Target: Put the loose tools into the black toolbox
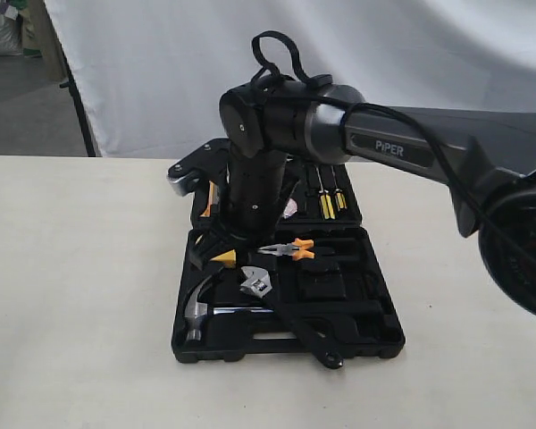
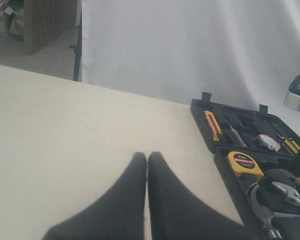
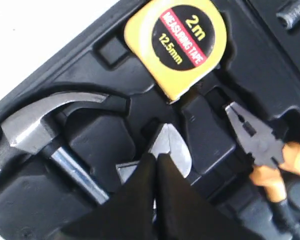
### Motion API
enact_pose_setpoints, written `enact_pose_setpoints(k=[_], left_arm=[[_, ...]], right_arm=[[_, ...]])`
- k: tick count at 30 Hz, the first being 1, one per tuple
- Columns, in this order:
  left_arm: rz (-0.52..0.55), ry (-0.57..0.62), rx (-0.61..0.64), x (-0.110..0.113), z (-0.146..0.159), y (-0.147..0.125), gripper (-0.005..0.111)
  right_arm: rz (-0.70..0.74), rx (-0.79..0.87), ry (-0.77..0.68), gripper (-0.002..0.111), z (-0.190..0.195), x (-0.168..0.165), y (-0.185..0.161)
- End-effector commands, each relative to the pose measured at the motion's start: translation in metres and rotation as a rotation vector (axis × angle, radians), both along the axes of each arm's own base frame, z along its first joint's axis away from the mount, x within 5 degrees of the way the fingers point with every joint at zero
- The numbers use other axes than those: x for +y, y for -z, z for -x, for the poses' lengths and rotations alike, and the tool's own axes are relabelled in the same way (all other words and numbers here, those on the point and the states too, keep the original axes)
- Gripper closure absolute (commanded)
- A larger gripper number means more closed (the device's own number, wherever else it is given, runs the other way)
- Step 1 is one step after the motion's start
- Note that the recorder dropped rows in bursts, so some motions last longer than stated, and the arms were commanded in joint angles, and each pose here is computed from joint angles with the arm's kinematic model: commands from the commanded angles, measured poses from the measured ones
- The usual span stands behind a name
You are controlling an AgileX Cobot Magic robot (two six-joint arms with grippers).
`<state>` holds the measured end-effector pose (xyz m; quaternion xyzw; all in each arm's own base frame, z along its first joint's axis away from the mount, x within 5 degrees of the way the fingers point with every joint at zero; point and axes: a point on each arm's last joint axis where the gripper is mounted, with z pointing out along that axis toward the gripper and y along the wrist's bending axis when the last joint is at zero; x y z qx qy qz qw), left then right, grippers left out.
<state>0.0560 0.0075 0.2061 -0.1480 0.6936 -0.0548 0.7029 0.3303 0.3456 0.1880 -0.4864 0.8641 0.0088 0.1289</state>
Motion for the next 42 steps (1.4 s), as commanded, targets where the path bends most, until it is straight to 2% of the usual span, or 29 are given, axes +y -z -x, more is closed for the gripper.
enact_pose_setpoints(k=[1,3,6,8,14,22,25,28,29,32,37,42], left_arm=[[-0.002,-0.026,-0.013,0.001,0.001,-0.002,0.106],[-0.002,-0.026,-0.013,0.001,0.001,-0.002,0.106],[-0.002,-0.026,-0.013,0.001,0.001,-0.002,0.106],[-0.002,-0.026,-0.013,0.001,0.001,-0.002,0.106],[-0.002,-0.026,-0.013,0.001,0.001,-0.002,0.106],[-0.002,-0.026,-0.013,0.001,0.001,-0.002,0.106],[-0.002,-0.026,-0.013,0.001,0.001,-0.002,0.106],[-0.002,-0.026,-0.013,0.001,0.001,-0.002,0.106],[-0.002,-0.026,-0.013,0.001,0.001,-0.002,0.106],[-0.002,-0.026,-0.013,0.001,0.001,-0.002,0.106],[-0.002,-0.026,-0.013,0.001,0.001,-0.002,0.106],[-0.002,-0.026,-0.013,0.001,0.001,-0.002,0.106]], right_arm=[[0.016,0.041,0.158,0.101,0.003,-0.006,-0.005],[0.031,0.055,0.197,0.088,0.004,-0.007,-0.004],[0.033,0.066,0.212,0.061,0.005,-0.008,-0.004],[0.036,0.066,0.207,0.051,0.005,-0.008,-0.004],[0.064,0.092,0.222,0.048,0.002,-0.013,0.003],[0.166,0.178,0.227,0.048,0.007,-0.019,0.038],[0.186,0.206,0.205,0.053,0.009,-0.02,0.05],[0.177,0.232,0.185,0.074,0.011,-0.018,0.053],[0.171,0.236,0.184,0.085,0.011,-0.017,0.052],[0.165,0.23,0.175,0.108,0.011,-0.017,0.048],[0.155,0.211,0.122,0.109,0.011,-0.018,0.038],[0.171,0.152,-0.004,0.109,0.01,-0.021,0.022]])
